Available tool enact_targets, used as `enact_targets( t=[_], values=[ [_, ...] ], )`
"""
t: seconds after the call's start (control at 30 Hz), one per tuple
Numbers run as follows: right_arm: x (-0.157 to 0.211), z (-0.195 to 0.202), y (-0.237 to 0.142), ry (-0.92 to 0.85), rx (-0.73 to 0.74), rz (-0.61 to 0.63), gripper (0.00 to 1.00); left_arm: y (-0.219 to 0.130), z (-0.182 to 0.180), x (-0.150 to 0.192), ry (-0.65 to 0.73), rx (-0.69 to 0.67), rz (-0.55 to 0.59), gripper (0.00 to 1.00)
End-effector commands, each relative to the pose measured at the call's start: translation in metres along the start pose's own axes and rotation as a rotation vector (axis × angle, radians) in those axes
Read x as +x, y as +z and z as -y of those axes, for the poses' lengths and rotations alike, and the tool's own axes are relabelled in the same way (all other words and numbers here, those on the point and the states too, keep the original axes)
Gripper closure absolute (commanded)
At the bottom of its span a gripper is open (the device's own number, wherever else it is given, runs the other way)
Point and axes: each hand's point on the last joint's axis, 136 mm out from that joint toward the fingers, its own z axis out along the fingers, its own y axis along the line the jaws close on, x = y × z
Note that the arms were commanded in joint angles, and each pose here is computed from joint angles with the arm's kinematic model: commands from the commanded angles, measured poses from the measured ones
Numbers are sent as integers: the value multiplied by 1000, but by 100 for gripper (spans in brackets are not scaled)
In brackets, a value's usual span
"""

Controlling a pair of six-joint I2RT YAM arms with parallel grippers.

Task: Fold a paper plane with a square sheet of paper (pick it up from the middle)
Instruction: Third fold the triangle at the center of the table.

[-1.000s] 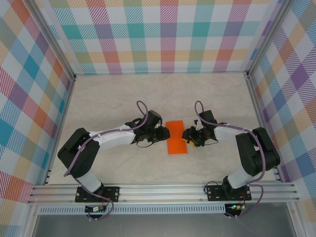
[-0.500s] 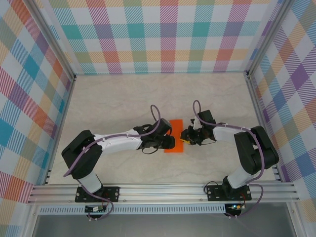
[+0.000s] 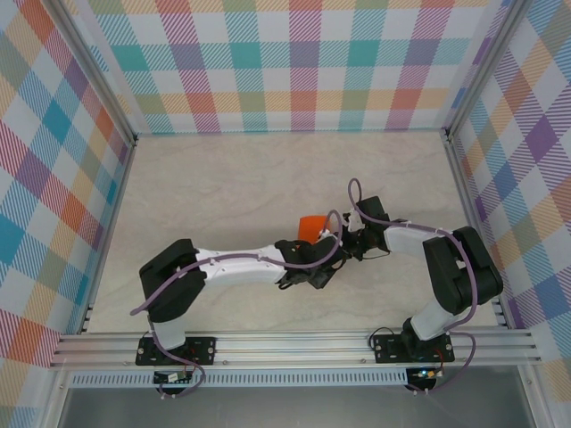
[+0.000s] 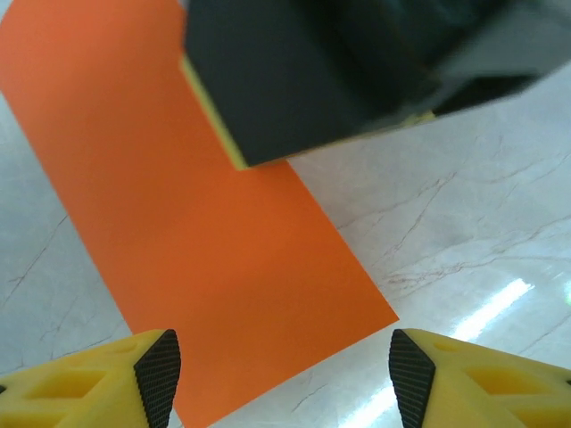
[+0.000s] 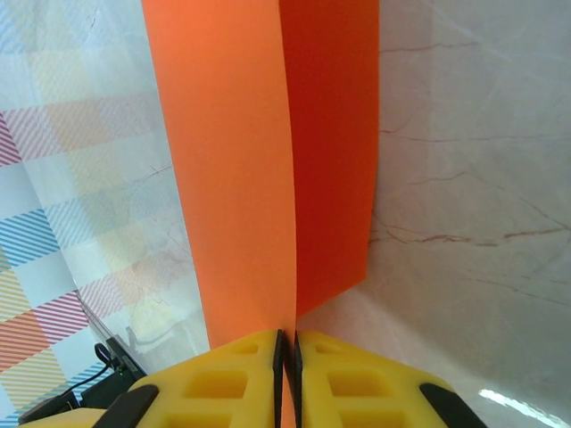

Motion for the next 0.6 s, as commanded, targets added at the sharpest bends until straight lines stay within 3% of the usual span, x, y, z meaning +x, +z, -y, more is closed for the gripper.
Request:
enact_targets(
  t=[0.0,0.57],
  values=[
    [1,-7,-1,3,-21,-25,87,1,-7,8,145,-106,-32,33],
    [-1,-8,-2,17,-12,-33,86,12,7,14,209,-81,-39,31]
  ],
)
